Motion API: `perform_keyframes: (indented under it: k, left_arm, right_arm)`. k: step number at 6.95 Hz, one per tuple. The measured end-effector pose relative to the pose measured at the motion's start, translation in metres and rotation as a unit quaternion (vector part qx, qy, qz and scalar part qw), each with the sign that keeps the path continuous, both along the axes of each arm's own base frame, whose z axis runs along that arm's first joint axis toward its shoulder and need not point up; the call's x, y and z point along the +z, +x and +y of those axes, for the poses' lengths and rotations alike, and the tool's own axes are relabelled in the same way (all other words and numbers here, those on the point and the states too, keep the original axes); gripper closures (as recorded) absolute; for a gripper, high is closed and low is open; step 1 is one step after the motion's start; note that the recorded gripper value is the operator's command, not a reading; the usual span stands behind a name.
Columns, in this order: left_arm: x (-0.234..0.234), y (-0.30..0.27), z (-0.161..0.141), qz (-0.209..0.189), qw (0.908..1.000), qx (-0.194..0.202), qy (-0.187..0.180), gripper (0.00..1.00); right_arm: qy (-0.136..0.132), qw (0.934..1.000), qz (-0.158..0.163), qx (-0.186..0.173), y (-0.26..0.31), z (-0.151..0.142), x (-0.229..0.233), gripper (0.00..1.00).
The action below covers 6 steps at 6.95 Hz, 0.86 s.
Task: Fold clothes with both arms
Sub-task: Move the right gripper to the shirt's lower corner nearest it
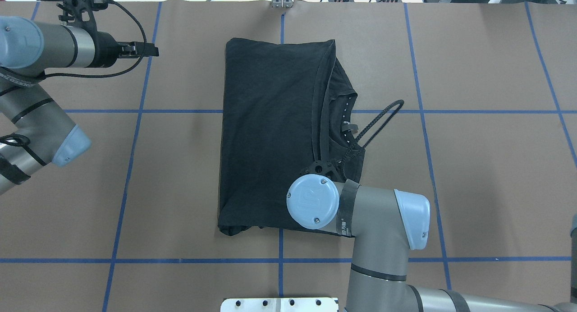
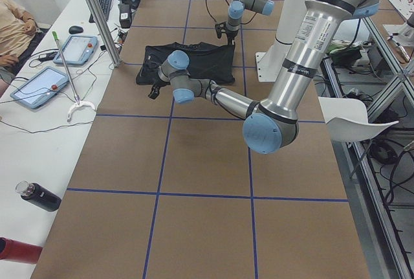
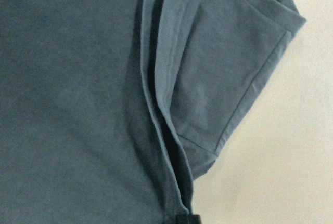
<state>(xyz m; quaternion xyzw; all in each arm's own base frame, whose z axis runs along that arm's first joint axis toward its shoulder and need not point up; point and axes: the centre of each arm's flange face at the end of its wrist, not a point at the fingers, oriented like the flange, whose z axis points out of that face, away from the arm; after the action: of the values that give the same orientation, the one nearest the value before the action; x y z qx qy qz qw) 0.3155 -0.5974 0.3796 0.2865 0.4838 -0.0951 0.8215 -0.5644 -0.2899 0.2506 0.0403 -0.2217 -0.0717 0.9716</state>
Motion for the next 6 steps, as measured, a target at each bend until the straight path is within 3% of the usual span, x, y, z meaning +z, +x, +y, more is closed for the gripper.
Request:
perform_keyframes:
  k: [2,4,5,6]
  left_arm:
    - [0.000,0.001,0.000,0.001,1.0000,0.000,-0.001,0.00]
    - [0.000,0.001,0.000,0.001,1.0000,0.000,-0.001,0.00]
    - [0.000,0.001,0.000,0.001,1.0000,0.000,-0.001,0.00]
    - [-0.001,0.000,0.000,0.001,1.0000,-0.001,-0.001,0.00]
  right_arm:
    - [-0.043,0.9947,-0.054,0.076,-0.001,0.004,0.010,0.78]
    - [-0.064,0.9909,-0.075,0.092,0.012,-0.004,0.025,0.30]
    - [-0.067,0.9899,-0.081,0.095,0.019,-0.007,0.025,0.16]
    - [-0.072,0.9875,-0.090,0.108,0.026,-0.010,0.020,0.16]
